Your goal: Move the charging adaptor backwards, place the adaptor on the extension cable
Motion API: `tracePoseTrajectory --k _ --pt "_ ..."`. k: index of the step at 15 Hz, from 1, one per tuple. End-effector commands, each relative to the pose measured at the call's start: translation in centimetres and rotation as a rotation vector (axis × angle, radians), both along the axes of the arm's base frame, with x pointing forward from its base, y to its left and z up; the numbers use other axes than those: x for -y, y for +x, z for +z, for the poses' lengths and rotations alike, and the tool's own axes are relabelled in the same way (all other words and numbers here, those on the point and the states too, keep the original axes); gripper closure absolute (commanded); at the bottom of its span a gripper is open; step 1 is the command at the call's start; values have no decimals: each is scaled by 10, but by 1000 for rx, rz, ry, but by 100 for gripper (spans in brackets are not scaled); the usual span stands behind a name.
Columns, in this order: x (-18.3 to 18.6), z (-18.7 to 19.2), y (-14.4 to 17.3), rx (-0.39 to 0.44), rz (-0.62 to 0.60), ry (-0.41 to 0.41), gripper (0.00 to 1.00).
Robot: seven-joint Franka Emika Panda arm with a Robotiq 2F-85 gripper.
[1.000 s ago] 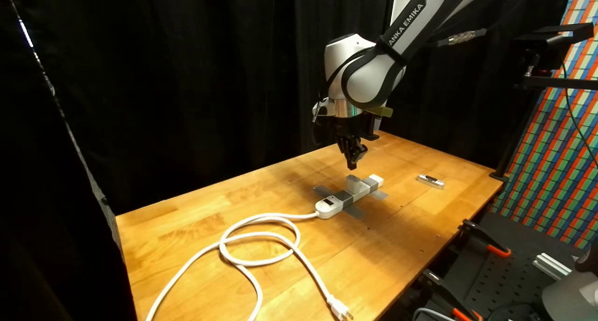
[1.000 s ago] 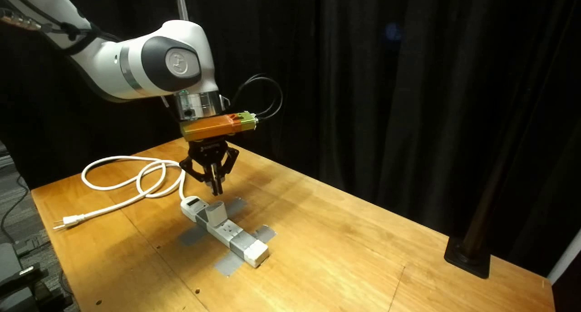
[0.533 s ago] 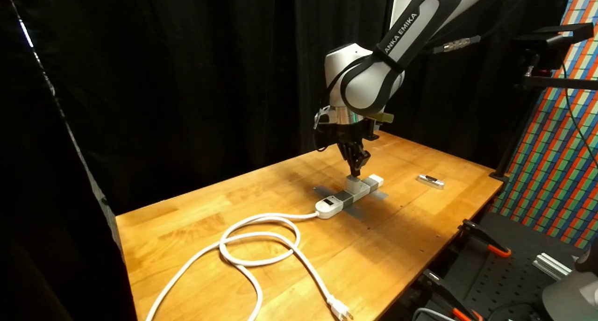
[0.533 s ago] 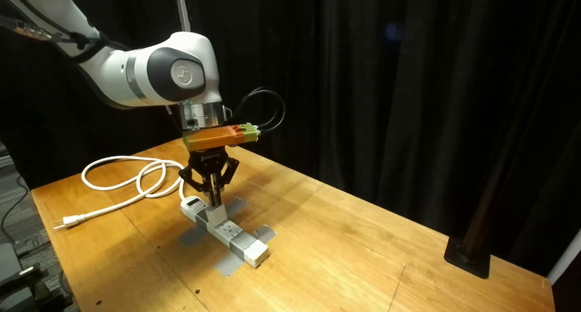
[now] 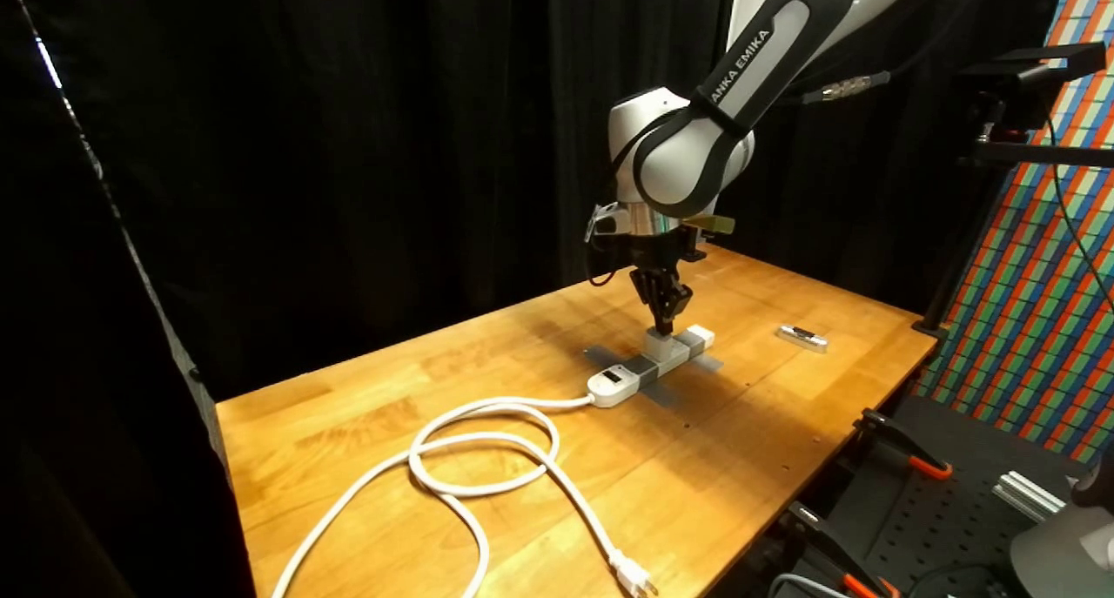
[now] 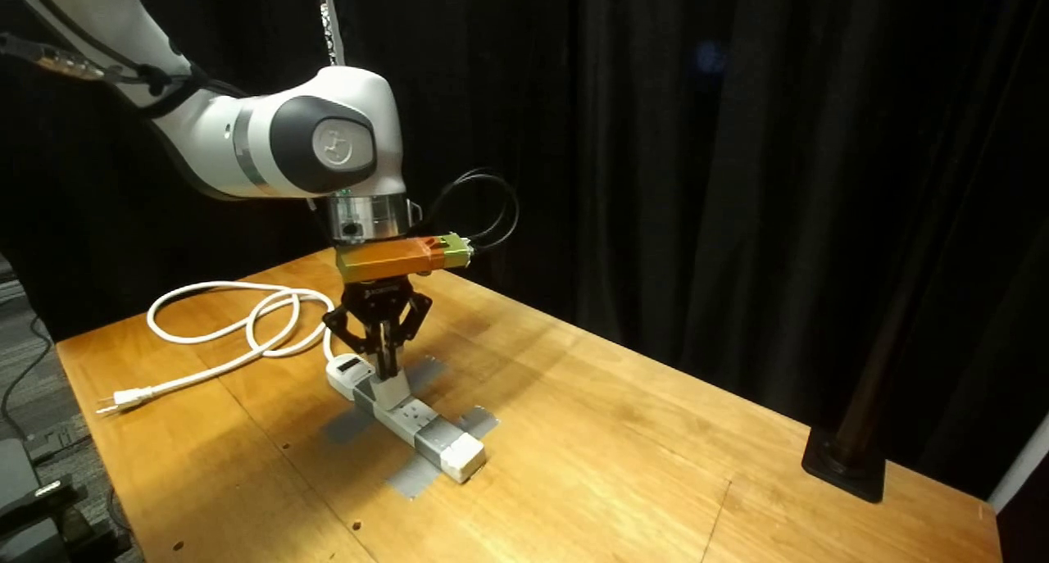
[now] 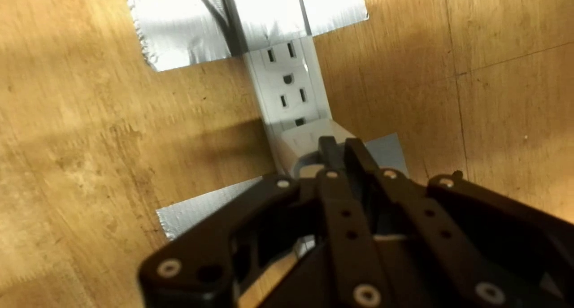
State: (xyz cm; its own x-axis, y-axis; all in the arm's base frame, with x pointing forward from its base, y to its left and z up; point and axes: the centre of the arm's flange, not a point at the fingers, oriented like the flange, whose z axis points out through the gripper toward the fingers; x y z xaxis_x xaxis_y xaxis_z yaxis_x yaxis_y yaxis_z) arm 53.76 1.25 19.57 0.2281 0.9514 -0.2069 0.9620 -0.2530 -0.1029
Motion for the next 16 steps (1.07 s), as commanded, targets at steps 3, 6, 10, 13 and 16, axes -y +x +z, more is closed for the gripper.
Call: tracePoseTrajectory --k 3,6,10,13,16 --pt "11 -19 2 -60 -4 86 88" --pt "17 -27 3 -78 -19 105 88" --pt "22 -31 7 -98 -45 113 88" --pt "20 -24 9 -87 -47 95 87" --pt "10 -1 5 -36 -38 59 57"
